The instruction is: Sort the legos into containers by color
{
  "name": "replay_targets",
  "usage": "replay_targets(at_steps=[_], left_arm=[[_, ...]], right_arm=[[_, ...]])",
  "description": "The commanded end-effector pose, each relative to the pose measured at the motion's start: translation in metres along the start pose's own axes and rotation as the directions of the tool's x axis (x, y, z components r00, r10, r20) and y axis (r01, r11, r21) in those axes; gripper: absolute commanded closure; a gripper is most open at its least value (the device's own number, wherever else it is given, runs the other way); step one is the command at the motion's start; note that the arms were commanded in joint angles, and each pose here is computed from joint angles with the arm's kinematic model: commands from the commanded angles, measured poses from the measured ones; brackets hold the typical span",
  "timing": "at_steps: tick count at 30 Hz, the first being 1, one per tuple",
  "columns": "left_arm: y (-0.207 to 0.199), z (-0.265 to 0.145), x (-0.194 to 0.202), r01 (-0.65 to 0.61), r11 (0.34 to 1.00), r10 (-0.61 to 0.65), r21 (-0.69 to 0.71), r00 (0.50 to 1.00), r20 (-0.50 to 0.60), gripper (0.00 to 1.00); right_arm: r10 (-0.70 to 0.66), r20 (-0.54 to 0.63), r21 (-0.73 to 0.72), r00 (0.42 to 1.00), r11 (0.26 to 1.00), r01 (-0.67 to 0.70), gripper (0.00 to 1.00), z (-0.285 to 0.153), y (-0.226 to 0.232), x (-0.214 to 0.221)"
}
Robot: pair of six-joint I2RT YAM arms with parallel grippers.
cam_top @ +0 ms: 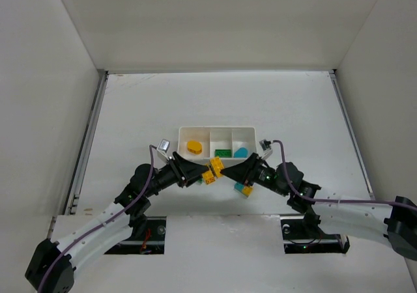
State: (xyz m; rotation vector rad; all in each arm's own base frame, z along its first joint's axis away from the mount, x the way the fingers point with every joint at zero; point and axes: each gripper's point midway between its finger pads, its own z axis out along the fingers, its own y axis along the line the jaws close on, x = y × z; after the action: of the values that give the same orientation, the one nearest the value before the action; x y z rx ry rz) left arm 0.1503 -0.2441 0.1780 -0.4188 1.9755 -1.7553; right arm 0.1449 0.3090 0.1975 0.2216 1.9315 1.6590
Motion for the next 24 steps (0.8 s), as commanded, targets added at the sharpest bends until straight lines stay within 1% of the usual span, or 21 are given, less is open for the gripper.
replay_targets(at_steps=[1,7,9,11,14,16,18,20,22,24], left_arm=[[0.003,-0.001,-0.004,-0.042,0.999,0.042,0.014,0.999,0.019,0.82],[0.012,0.001,-0.006,-0.059,0.998,0.06,-0.013,0.998,0.022,0.82],[0.006,-0.001,-0.008,-0.065,0.998,0.065,0.004,0.998,0.026,0.82],[-0.003,-0.004,-0.014,-0.075,0.997,0.074,0.021,0.996,0.048,0.83],[-0.015,-0.012,-0.034,-0.107,0.994,0.105,0.01,0.987,0.12,0.83],[-0.022,-0.02,-0.053,-0.12,0.993,0.12,-0.01,0.972,0.201,0.83],[-0.029,-0.028,-0.071,-0.12,0.993,0.121,-0.021,0.951,0.283,0.83],[-0.035,-0.035,-0.084,-0.111,0.993,0.115,-0.029,0.935,0.335,0.83],[-0.036,-0.039,-0.091,-0.089,0.995,0.096,-0.036,0.929,0.357,0.82],[-0.036,-0.04,-0.093,-0.067,0.997,0.072,-0.028,0.932,0.356,0.82]], right_arm=[[0.029,0.052,-0.149,0.998,0.989,-0.021,0.7,-0.009,0.039,-0.02],[0.024,0.084,-0.144,0.996,0.989,-0.012,0.7,-0.012,0.043,-0.035],[-0.01,0.114,-0.099,0.993,0.995,0.021,0.7,-0.009,0.035,-0.045],[-0.062,0.139,-0.023,0.988,0.998,0.066,0.7,-0.001,0.023,-0.057],[-0.18,0.145,0.095,0.973,0.981,0.167,0.7,0.018,0.009,-0.074],[-0.233,0.144,0.144,0.962,0.967,0.212,0.7,0.033,0.007,-0.083],[-0.272,0.133,0.175,0.953,0.953,0.248,0.7,0.049,0.004,-0.088],[-0.284,0.114,0.2,0.952,0.945,0.258,0.7,0.065,-0.001,-0.09],[-0.296,0.092,0.225,0.951,0.936,0.27,0.69,0.082,-0.008,-0.09],[-0.304,0.062,0.242,0.951,0.929,0.281,0.69,0.097,-0.016,-0.085]])
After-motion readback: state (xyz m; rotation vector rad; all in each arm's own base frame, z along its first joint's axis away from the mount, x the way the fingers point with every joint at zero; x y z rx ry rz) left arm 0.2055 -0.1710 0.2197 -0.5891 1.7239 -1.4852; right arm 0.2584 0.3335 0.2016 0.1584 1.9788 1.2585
